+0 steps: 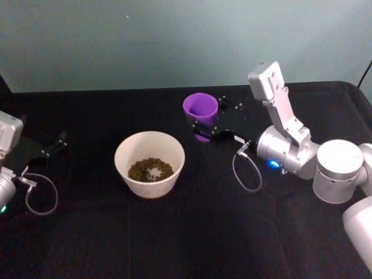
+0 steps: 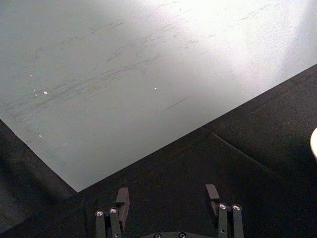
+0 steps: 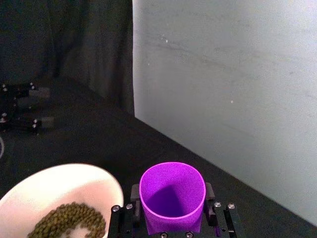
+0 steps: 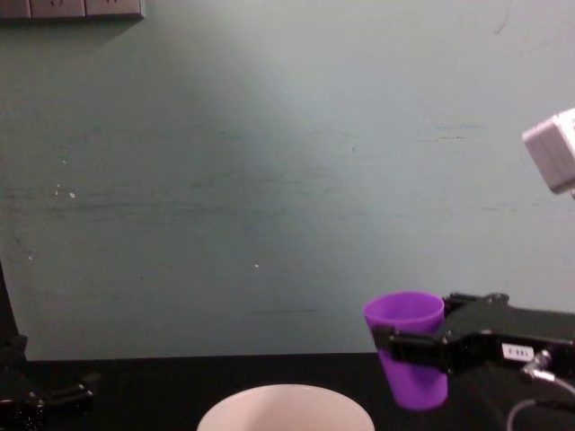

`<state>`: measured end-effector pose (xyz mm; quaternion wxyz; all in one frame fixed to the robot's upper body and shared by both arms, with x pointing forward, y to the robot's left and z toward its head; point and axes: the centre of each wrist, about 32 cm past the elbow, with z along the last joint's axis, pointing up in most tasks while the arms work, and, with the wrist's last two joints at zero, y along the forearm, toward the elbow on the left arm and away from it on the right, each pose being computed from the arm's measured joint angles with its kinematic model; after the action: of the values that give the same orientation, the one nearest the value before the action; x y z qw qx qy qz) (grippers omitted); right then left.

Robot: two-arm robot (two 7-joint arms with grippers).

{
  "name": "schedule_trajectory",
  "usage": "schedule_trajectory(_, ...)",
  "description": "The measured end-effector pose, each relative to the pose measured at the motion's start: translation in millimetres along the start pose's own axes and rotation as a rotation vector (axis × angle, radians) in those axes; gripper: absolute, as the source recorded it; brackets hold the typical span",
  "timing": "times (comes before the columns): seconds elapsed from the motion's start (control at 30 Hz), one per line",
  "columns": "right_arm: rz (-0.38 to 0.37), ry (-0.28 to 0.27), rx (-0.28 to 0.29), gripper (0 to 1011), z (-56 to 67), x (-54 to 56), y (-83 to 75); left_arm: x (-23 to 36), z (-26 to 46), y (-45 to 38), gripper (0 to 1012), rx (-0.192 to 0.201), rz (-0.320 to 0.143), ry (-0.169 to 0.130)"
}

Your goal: Pick up the cup and pour the mung beans from the cup into the bowl.

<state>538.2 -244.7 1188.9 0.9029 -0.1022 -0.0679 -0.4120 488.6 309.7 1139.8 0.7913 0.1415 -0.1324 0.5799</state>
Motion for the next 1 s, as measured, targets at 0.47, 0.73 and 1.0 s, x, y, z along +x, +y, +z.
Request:
schedule_trajectory(0.47,-0.014,0.028,-0.006,732,-6.9,-1.5,-1.5,0.0,0.0,0.0,1000,0.000,0.000,0.000)
schedule_trajectory(0.73,-0.012,0.021,-0.007,732,-6.9,-1.7,-1.5,0.0,0.0,0.0,1000,0.000,0.000,0.000)
schedule_trajectory(1.0,-0.001,-0.011,0.071,732,-15.1,5.1,-10.0,0.0,0.0,0.0,1000,0.000,0.000,0.000)
